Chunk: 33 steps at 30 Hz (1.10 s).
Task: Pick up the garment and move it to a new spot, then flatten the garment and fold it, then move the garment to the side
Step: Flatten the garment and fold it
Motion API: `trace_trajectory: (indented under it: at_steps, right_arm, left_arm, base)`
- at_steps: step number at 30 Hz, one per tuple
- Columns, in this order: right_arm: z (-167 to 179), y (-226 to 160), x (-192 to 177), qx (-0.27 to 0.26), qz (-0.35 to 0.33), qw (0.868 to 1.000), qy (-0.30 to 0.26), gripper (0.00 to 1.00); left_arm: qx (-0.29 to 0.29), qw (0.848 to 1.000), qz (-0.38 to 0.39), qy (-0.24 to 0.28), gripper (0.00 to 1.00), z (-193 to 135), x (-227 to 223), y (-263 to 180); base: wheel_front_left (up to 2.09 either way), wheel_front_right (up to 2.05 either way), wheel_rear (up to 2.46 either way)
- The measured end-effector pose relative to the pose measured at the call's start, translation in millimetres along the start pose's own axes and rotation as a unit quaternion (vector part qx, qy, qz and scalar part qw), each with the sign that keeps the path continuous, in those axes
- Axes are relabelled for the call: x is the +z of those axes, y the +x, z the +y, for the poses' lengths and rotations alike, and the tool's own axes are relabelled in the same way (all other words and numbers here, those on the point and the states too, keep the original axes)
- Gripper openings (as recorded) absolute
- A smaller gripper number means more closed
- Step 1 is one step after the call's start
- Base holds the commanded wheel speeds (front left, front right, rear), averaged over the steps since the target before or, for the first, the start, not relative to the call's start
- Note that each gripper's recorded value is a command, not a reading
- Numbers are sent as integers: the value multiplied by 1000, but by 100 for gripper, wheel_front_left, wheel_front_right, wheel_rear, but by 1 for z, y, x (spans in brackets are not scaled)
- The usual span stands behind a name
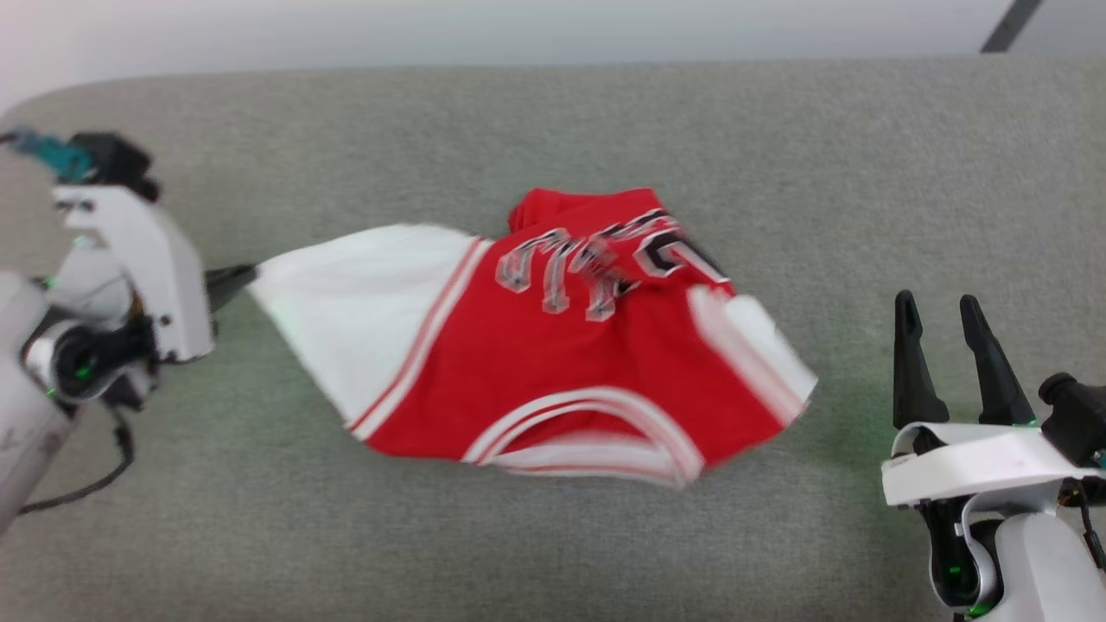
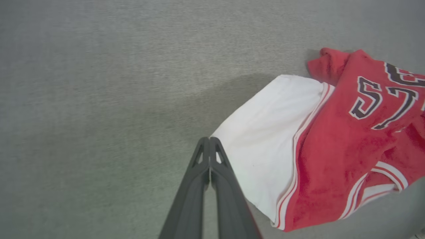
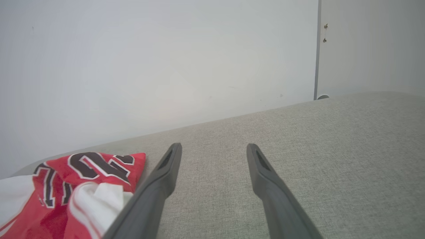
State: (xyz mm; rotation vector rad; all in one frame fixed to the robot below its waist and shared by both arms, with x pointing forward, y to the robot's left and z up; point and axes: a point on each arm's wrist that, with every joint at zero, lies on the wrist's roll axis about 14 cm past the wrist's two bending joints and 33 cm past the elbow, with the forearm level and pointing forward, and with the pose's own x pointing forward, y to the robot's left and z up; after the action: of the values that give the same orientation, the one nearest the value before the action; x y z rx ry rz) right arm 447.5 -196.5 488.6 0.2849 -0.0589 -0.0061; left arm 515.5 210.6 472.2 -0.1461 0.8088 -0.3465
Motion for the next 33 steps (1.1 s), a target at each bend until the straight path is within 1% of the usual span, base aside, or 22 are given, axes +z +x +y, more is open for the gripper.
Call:
trace_trajectory:
  at_steps: [2, 5, 7, 9, 11, 12, 13, 14, 15, 17, 19, 21, 23, 27, 31, 33]
  right_arm:
    - [3, -1, 0, 5, 0, 1000, 1, 100]
    - [5, -3, 1, 8, 1, 1000, 0, 100]
    - [3, -4, 2, 7, 1, 1000, -3, 100]
    - [0, -5, 3, 5, 1, 1000, -8, 100]
    - [-2, -6, 3, 7, 6, 1000, -15, 100]
    - [-1, -6, 2, 11, 10, 1000, -18, 100]
    - [1, -6, 2, 18, 13, 999, -22, 100]
    - [4, -6, 1, 24, 18, 999, -26, 100]
    - [7, -6, 0, 33, 24, 999, -32, 100]
    - [12, -6, -3, 51, 41, 997, -48, 100]
    - [19, -7, -10, 79, 69, 992, -71, 100]
    - [31, -11, -20, 117, 109, 982, -98, 100]
    - [41, -15, -30, 150, 145, 971, -113, 100]
    - [59, -17, -31, 216, 192, 945, -157, 100]
    - [78, -23, -38, 278, 244, 911, -182, 100]
    - [86, -23, -38, 302, 262, 896, -192, 100]
  left_arm:
    - [31, 1000, -3, -5, 0, 19, -6, -11]
    - [63, 998, 5, -17, 0, 36, -22, -17]
    - [74, 997, 8, -20, 0, 43, -28, -16]
    - [78, 997, 15, -22, 0, 43, -35, -10]
    - [82, 996, 25, -9, 0, 42, -43, -5]
    - [84, 996, 19, -6, 17, 42, -42, -4]
    - [85, 996, 10, -7, 41, 43, -39, -3]
    - [83, 996, 2, -8, 88, 42, -36, -3]
    - [83, 996, -10, -9, 100, 41, -33, -3]
    - [81, 996, -36, -4, 100, 40, -28, -4]
    - [72, 995, -70, 0, 100, 34, -22, -5]
    - [68, 990, -119, 9, 100, 31, -14, -10]
    - [63, 984, -165, 9, 100, 28, -10, -16]
    - [52, 971, -234, -11, 100, 15, -24, -23]
    - [70, 963, -260, -19, 100, 12, -40, -34]
    - [77, 957, -279, -16, 100, 6, -40, -41]
  base:
    - [0, 0, 0]
    - [0, 0, 0]
    - [0, 0, 0]
    - [0, 0, 0]
    - [0, 0, 0]
    - [0, 0, 0]
    - [0, 0, 0]
    - [0, 0, 0]
    - [0, 0, 0]
    - [0, 0, 0]
    - [0, 0, 0]
    - [0, 0, 0]
    - [0, 0, 0]
    - [0, 0, 0]
    - [0, 0, 0]
    - [0, 0, 0]
